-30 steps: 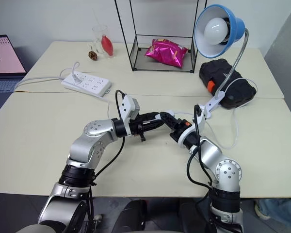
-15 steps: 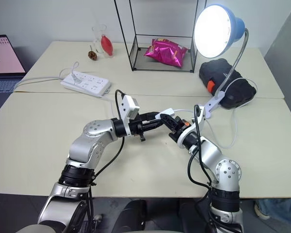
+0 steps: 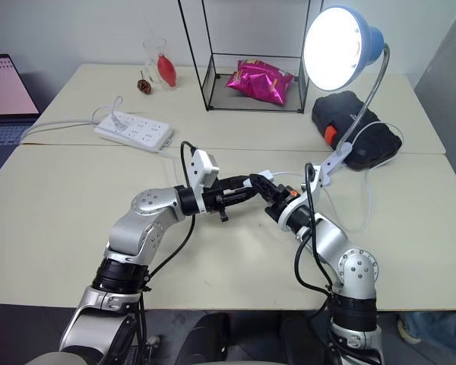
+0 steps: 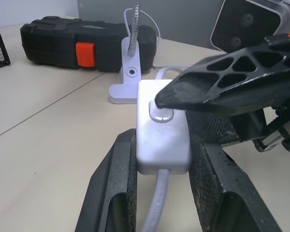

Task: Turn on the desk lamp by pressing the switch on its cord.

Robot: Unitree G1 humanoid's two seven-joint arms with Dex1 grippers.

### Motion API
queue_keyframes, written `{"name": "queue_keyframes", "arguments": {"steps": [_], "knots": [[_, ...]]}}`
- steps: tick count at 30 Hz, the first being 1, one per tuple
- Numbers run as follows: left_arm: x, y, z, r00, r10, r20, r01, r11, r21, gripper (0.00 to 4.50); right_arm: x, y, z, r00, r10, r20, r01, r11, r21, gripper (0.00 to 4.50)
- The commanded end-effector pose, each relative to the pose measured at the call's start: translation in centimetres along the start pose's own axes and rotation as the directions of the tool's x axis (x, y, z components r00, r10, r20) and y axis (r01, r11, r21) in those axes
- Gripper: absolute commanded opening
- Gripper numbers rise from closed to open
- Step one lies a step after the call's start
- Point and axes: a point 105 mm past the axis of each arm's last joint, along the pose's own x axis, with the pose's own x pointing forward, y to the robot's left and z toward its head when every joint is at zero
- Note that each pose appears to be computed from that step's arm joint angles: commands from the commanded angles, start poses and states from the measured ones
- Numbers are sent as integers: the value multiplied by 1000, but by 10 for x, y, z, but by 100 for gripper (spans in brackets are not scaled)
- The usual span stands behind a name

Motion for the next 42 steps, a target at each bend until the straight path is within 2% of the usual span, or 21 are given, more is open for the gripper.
{"name": "queue_keyframes", "arguments": {"steps": [1,4,6,11,14,17,20,24,26,33,34,42], "knots": [[2,-2,11,999,-4,36,2,999,35,110,-4,18,3,996,84,-4,-84,996,-24,325],[1,0,11,999,8,35,-10,999,38,110,-10,17,3,996,89,-24,-90,994,-55,403],[0,3,9,999,19,27,-20,999,45,110,-17,17,2,994,92,-62,-99,986,-133,441],[-2,8,3,999,34,-1,-34,998,52,110,-34,22,-7,976,77,-204,-156,901,-404,450],[-3,13,-6,999,41,-35,-40,998,43,110,-47,26,-9,948,49,-314,-238,765,-598,450],[-6,16,-17,996,30,-90,-24,998,63,110,-61,24,2,919,-14,-394,-315,576,-754,450],[-6,19,-26,990,16,-138,-3,995,95,110,-71,20,20,895,-85,-438,-373,397,-838,450],[-4,27,-33,985,22,-170,-2,993,116,110,-77,14,38,873,-165,-458,-418,230,-879,450],[-3,29,-37,983,20,-180,1,993,117,110,-78,14,41,866,-169,-470,-437,200,-877,450],[0,29,-46,979,5,-203,19,993,115,110,-79,17,44,859,-151,-488,-464,171,-869,450],[-1,30,-48,978,5,-208,19,993,113,166,-79,17,44,859,-151,-489,-465,169,-869,450],[-2,28,-51,974,-17,-224,42,993,106,318,-79,20,44,854,-139,-502,-481,159,-862,450]]}}
